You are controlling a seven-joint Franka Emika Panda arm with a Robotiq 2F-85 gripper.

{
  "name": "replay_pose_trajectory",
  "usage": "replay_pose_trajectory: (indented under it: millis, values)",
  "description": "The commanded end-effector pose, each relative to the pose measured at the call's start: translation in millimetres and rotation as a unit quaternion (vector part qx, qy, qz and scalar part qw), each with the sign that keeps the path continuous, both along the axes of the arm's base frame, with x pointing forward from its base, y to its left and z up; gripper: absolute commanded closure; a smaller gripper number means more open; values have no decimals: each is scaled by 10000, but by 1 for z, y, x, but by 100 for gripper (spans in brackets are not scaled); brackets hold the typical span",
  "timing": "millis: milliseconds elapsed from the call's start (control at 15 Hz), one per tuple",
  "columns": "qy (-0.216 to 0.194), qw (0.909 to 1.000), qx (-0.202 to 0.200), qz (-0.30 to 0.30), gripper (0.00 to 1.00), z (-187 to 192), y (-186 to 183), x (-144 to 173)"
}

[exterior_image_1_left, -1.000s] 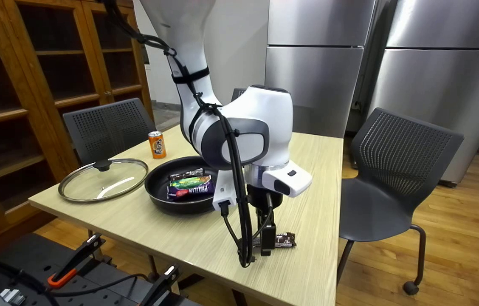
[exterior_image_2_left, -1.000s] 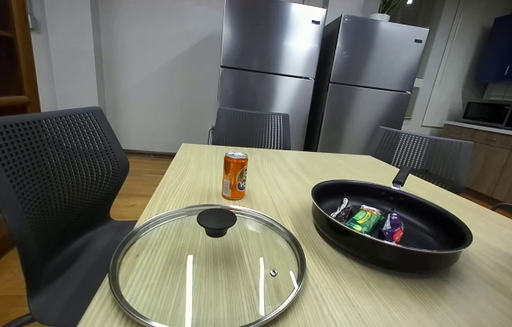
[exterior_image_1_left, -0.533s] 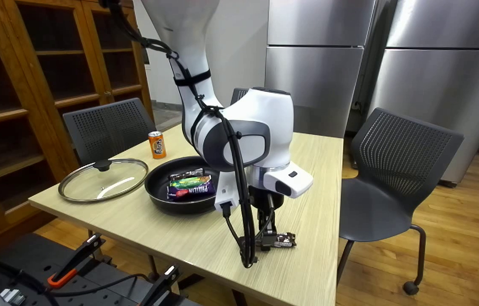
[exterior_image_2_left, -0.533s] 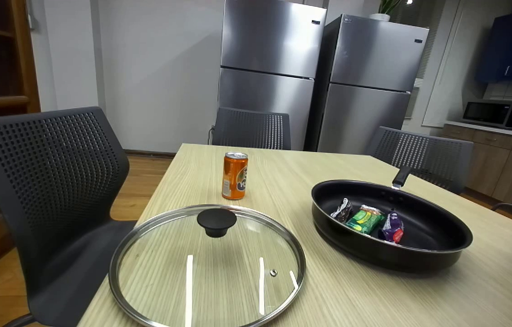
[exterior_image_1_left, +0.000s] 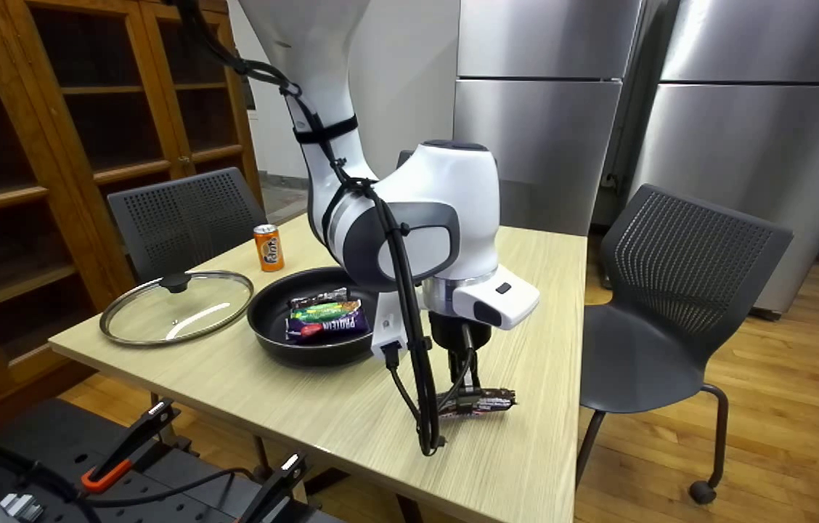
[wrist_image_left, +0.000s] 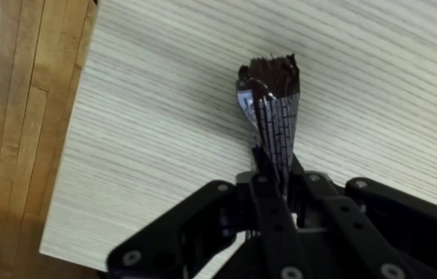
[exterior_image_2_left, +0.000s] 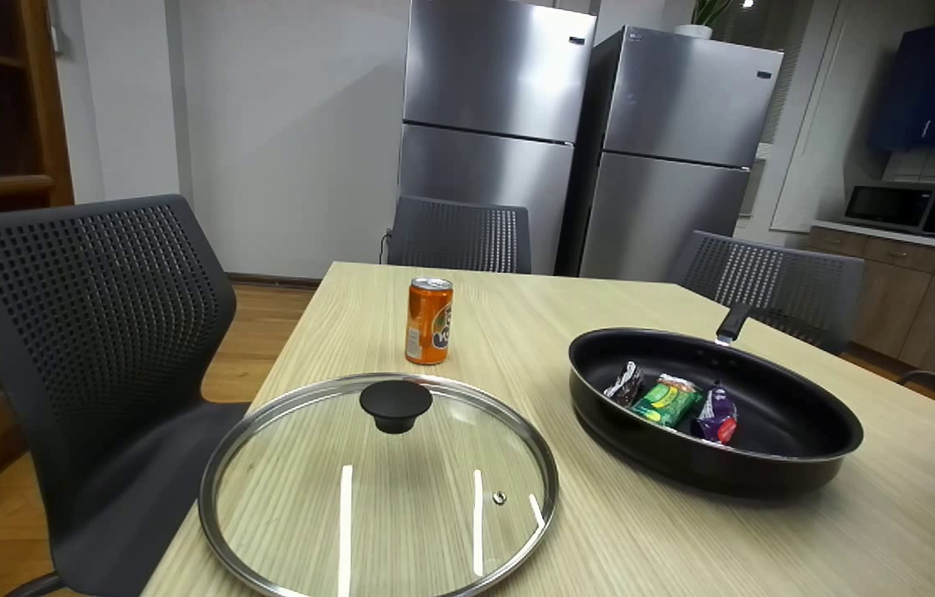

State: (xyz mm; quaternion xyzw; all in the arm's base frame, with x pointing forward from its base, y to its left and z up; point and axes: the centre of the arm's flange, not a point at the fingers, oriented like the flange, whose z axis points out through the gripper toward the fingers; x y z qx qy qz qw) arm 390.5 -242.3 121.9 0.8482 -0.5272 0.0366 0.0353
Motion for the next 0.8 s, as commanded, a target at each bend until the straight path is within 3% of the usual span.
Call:
replay_pose_trajectory:
  millis: [0, 733]
  values:
    - [-374, 9992, -92, 66, 97, 30, 9, -12]
    - [-1063, 9927, -360, 434, 97, 81, 64, -12]
